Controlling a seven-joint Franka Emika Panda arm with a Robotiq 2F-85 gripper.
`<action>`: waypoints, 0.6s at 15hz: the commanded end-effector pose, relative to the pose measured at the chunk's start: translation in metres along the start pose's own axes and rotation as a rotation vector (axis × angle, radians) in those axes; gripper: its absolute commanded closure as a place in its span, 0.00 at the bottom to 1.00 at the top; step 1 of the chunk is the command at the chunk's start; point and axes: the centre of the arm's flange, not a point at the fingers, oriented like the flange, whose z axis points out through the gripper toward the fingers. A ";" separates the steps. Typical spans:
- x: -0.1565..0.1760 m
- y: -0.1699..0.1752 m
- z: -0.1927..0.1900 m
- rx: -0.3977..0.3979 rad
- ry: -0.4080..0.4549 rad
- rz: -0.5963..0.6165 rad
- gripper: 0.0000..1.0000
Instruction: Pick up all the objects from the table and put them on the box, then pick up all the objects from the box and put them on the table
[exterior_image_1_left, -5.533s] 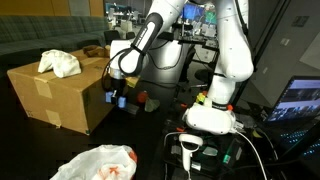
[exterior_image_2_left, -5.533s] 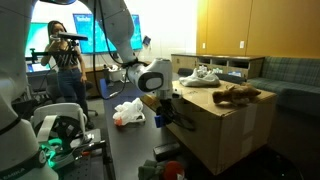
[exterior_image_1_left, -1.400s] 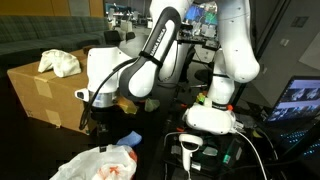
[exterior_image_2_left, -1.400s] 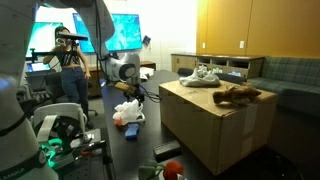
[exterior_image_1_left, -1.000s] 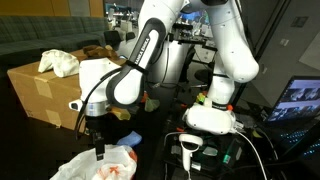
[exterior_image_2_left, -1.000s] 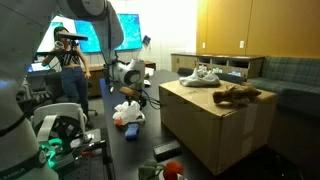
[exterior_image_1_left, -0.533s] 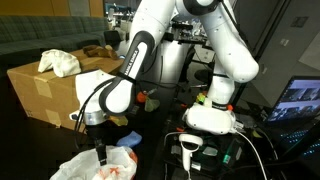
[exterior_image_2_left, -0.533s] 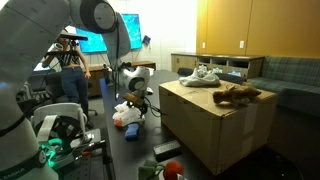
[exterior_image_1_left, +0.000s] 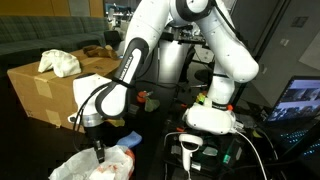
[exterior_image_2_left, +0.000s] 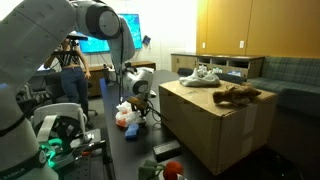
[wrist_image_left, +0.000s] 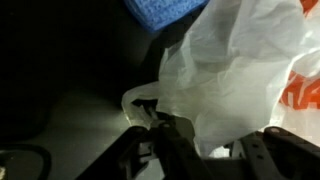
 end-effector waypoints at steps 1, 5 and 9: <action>0.006 0.016 -0.003 -0.049 0.040 -0.014 0.87; 0.004 0.027 -0.020 -0.185 0.134 0.009 1.00; -0.002 0.026 -0.045 -0.323 0.190 -0.056 0.97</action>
